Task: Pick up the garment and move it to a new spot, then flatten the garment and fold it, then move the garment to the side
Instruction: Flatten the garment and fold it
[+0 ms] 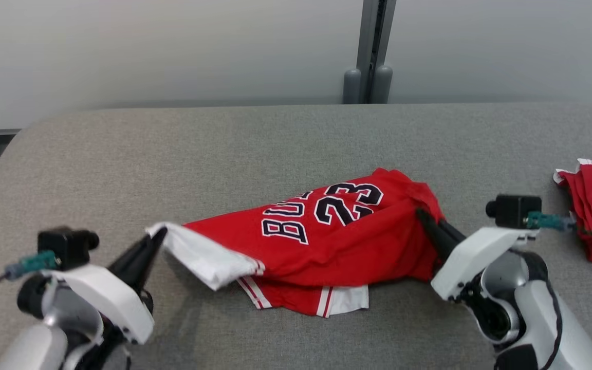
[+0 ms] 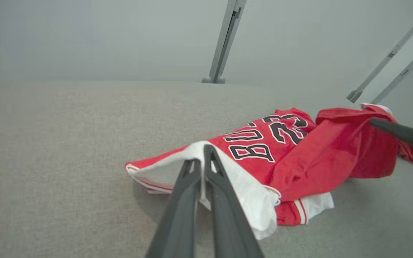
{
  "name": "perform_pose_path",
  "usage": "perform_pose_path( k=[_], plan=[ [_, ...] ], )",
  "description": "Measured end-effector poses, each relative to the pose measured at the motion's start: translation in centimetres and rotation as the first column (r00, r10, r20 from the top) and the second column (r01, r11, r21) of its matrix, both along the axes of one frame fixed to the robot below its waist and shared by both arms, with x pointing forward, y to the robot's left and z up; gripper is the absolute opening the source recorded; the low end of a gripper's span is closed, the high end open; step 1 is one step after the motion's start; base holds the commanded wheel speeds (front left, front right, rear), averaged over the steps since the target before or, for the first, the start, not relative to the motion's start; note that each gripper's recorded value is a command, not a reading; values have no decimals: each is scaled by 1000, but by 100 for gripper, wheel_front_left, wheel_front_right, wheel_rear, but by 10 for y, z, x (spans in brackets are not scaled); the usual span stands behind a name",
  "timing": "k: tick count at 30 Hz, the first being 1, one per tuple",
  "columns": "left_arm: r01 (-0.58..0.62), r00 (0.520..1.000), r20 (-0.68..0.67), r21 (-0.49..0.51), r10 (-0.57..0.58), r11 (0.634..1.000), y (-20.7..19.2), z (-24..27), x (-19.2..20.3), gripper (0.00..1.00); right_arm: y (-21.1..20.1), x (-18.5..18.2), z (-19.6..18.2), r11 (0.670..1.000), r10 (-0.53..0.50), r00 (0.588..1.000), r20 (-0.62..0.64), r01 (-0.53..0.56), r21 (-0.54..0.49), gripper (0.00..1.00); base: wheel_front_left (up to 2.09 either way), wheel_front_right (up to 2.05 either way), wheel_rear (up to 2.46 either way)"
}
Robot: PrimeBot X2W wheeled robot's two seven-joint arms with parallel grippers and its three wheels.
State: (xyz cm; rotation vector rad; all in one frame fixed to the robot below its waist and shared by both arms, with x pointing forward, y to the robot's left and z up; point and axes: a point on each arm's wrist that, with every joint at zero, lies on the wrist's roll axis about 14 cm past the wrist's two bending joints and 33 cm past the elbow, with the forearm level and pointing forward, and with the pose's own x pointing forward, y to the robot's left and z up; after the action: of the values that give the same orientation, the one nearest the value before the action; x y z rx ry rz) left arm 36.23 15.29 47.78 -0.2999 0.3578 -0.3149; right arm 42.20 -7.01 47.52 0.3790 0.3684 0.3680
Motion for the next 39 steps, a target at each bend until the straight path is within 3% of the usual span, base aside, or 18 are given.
perform_pose_path(
  k=[6, 13, 18, 23, 32, 34, 39],
  plan=[
    [23, 986, 163, 99, -39, 995, 17, 67, 82, 0, 1, 52, 71, 984, -3, 993, 115, -17, 176, 0, 0, 0, 0],
    [23, 975, 214, 188, -63, 982, 26, 98, 176, 0, -8, 127, 141, 971, -33, 961, 274, -34, 236, 0, 0, 0, 0],
    [-32, 948, 317, 215, -39, 976, 34, 133, 246, 0, -20, 182, 182, 970, -100, 909, 404, -2, 244, 0, 0, 0, 0],
    [-75, 906, 422, 253, -41, 964, 31, 170, 302, 0, -36, 228, 219, 938, -203, 854, 479, 30, 344, 0, 0, 0, 0],
    [-173, 827, 562, 259, -3, 950, 33, 204, 364, 0, -60, 283, 261, 914, -322, 749, 580, 86, 396, 0, 0, 0, 0],
    [-192, 812, 583, 244, 15, 951, 37, 210, 371, 0, -63, 290, 258, 912, -337, 742, 579, 104, 397, 0, 0, 0, 0],
    [-167, 838, 546, 253, 2, 953, 27, 199, 377, 0, -54, 294, 243, 931, -301, 773, 559, 111, 348, 0, 0, 0, 0]
  ],
)
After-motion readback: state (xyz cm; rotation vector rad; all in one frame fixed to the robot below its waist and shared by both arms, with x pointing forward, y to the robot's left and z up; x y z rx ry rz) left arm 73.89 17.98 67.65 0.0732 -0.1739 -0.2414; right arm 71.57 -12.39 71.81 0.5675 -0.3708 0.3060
